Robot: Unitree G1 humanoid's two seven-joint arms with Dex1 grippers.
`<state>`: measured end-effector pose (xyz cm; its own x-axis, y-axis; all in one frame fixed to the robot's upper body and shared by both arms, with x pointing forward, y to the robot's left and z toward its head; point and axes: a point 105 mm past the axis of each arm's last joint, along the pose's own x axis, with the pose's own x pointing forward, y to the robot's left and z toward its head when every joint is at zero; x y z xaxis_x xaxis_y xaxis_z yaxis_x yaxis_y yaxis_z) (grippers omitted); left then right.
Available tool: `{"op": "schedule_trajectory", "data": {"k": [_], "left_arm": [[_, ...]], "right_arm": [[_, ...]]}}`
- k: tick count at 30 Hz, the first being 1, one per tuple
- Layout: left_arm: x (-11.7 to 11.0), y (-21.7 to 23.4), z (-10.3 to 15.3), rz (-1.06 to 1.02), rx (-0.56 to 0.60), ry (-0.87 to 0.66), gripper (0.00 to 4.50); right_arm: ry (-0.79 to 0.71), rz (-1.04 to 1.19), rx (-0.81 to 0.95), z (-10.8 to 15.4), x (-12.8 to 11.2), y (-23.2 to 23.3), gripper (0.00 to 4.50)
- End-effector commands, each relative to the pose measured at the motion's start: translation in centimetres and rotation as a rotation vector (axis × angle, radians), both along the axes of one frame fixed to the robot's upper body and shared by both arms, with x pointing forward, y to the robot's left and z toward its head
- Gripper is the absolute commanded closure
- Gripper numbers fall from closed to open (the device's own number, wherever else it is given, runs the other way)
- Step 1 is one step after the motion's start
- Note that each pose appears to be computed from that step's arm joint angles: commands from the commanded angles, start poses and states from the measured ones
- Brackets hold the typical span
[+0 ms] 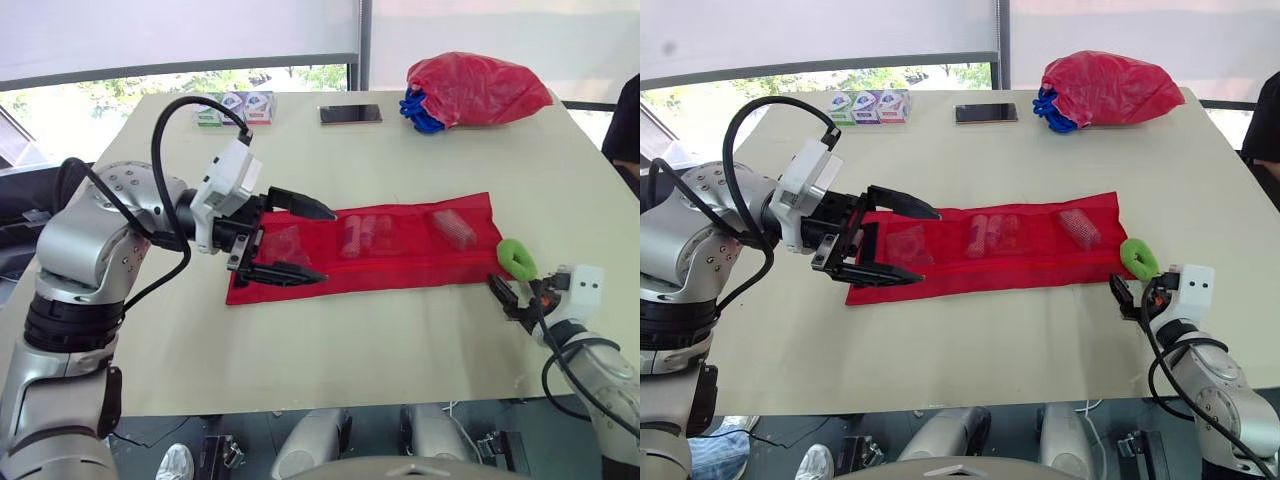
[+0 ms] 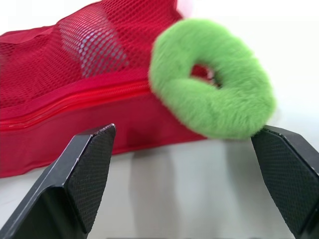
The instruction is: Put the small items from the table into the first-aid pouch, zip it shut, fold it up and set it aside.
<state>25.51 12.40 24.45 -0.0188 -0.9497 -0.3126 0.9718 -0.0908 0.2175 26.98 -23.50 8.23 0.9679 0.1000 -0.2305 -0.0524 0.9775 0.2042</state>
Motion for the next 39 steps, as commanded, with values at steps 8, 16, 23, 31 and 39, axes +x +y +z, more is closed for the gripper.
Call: {"op": "schedule_trajectory", "data": {"k": [8, 16, 23, 31, 39], "left_arm": [[-0.6, -0.7, 1.3, -0.042, -0.015, -0.039, 0.03], [-0.7, -1.0, 1.4, -0.055, -0.011, -0.039, 0.03], [-0.8, -0.9, 1.4, -0.057, -0.01, -0.04, 0.03], [-0.6, -0.8, 1.2, -0.053, -0.008, -0.039, 0.0], [-0.6, -0.7, 1.2, -0.053, -0.008, -0.039, 0.0]], "right_arm": [[-0.021, 0.068, 0.144, 0.0, 1.1, 0.9, 0.0], [-0.017, 0.201, 0.408, 0.2, 1.1, 3.1, 0.0], [-0.034, 0.166, 0.527, 0.6, 1.5, 2.7, 0.0], [-0.025, 0.181, 0.533, 0.7, 1.6, 3.3, 3.18], [-0.039, 0.172, 0.541, 1.1, 1.6, 3.1, 4.48]]}}
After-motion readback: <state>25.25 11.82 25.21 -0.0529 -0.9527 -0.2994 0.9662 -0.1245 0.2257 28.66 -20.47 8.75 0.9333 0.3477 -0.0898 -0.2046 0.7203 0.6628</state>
